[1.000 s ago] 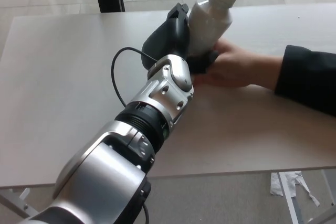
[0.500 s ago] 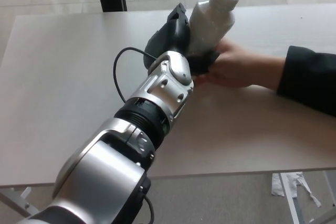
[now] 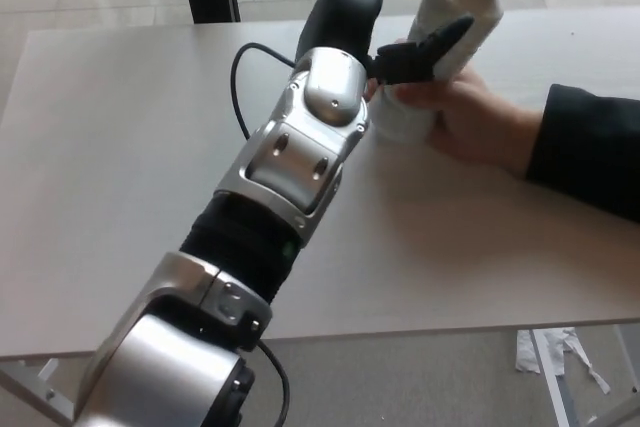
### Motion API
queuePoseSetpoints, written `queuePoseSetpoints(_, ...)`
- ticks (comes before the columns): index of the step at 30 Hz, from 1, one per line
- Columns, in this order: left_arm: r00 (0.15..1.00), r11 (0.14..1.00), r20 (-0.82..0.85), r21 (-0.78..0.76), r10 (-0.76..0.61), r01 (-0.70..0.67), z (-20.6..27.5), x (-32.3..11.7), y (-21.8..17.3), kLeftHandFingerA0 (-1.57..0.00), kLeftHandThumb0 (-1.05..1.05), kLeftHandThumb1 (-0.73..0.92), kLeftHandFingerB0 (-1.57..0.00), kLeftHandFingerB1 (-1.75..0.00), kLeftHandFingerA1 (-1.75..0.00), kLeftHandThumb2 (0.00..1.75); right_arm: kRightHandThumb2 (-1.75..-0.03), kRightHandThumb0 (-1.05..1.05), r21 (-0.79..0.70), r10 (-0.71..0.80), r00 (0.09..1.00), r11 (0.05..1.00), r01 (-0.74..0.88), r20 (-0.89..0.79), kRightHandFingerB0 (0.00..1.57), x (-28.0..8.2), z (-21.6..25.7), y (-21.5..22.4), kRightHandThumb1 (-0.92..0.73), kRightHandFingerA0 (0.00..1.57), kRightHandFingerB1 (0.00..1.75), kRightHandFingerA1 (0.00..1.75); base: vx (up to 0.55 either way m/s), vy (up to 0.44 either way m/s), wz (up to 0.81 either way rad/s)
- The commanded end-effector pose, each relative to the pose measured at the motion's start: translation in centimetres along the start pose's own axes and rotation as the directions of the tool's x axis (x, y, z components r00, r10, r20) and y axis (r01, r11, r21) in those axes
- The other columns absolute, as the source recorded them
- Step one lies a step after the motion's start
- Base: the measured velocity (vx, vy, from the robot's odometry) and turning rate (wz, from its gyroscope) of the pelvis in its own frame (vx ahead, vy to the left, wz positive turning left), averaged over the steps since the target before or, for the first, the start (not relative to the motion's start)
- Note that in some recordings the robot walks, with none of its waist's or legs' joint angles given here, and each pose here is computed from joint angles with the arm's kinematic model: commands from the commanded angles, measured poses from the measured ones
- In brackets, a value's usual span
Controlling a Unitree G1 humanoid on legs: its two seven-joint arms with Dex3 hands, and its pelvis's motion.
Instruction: Pick up a bottle and hand it
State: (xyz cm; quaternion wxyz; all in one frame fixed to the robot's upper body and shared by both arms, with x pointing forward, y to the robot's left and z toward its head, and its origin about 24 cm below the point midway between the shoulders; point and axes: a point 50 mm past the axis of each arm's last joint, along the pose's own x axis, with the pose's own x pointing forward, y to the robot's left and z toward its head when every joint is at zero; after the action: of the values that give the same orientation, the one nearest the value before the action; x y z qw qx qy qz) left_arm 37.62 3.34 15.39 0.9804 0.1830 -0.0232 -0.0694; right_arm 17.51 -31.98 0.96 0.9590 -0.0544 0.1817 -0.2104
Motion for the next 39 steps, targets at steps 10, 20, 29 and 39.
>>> queuePoseSetpoints(10, 0.877, 0.889, -0.157, 0.005, 0.454, -0.459, -7.5, -25.4, 29.3, -0.18, -0.77, 0.72, -0.05, -0.39, -0.57, 0.62, -0.6, -0.65, -0.032, -0.132, 0.99, 0.991, 0.131, -0.04, 0.34, -0.2, -0.3, -4.8, -0.62, 1.29, 0.56, 1.52, 0.0, 0.0, 0.0)
queuePoseSetpoints(20, 0.44, 0.502, -0.35, 0.108, 0.827, -0.858, -12.5, -41.2, 38.6, -0.03, -0.81, 0.57, 0.0, -0.29, -0.61, 0.98, -0.85, -0.7, 0.001, -0.171, 0.985, 0.985, 0.171, -0.035, 0.29, 0.3, -0.5, -6.8, -0.47, 1.34, 0.62, 1.43, 0.0, 0.0, 0.0)
queuePoseSetpoints(29, 0.347, 0.471, -0.55, 0.098, 0.76, -0.877, -18.5, -40.5, 37.1, -0.35, -0.73, 0.5, -0.11, -0.49, -0.65, 0.88, -0.61, -0.66, 0.001, -0.19, 0.98, 0.982, 0.19, -0.065, 0.3, -0.5, -0.9, -7.3, -0.6, 1.25, 0.58, 1.6, 0.0, 0.0, 0.0)
queuePoseSetpoints(39, 0.468, 0.818, -0.776, 0.107, 0.424, -0.565, -26.0, -38.0, 28.8, -0.4, -0.7, 0.59, -0.24, -0.44, -0.66, 0.58, -0.83, -0.69, -0.006, -0.188, 0.978, 0.982, 0.188, -0.086, 0.28, -0.5, -1.7, -7.0, -0.48, 1.34, 0.61, 1.46, 0.0, 0.0, 0.0)
